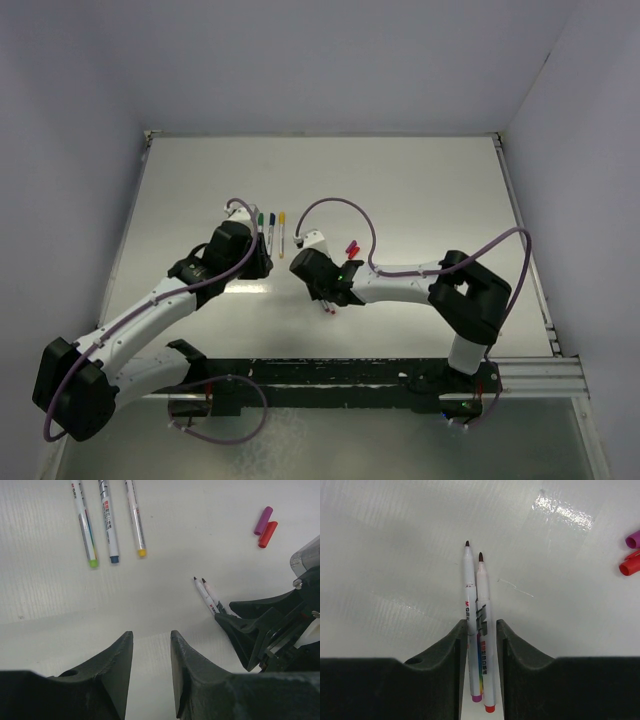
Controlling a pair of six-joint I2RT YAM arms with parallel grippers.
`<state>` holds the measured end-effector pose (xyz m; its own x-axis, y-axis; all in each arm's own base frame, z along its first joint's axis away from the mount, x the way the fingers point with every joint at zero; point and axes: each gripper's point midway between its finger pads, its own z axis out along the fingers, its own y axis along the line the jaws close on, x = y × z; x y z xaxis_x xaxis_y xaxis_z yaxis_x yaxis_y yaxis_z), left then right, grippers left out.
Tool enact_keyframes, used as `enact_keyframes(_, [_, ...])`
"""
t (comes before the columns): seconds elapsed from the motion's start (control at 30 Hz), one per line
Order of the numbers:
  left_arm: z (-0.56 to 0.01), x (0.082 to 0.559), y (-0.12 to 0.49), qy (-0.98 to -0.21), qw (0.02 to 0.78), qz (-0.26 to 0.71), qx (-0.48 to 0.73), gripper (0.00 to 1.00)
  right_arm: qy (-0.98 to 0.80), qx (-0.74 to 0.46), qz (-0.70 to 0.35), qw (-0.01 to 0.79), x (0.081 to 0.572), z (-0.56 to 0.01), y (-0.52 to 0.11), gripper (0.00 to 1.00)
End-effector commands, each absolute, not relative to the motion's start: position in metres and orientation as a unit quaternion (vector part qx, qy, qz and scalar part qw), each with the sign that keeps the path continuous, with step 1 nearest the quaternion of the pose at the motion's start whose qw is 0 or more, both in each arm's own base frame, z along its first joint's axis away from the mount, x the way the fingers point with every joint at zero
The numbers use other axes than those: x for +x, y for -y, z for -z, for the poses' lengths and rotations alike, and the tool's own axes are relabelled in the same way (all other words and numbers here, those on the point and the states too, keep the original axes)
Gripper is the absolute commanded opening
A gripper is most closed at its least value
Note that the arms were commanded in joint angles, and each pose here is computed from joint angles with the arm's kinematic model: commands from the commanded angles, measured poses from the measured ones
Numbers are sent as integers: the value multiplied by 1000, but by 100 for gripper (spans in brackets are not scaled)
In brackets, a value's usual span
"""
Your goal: Insert the pens into the pen caps
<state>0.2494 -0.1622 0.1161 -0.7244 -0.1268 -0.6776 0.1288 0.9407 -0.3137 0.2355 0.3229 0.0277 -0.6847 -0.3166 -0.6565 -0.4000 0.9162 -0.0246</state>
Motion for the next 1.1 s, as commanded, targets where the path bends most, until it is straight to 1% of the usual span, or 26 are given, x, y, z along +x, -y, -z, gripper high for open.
enact_keyframes(0.0, [-123, 256, 168, -904, 386, 184, 0, 39, -908, -181, -56, 374, 250, -52, -326, 33])
enact_keyframes(0.13, [-122, 256, 169, -904, 385, 186, -1, 39, -906, -186, -55, 376, 251, -56, -328, 32])
enact_keyframes(0.77, [-116, 255, 166, -907, 381, 178, -3, 39, -912, -207, -50, 350, 248, -35, -337, 27])
enact_keyframes(1.07, [-114, 256, 167, -907, 381, 178, -2, 39, -914, -208, -44, 345, 248, -31, -336, 27])
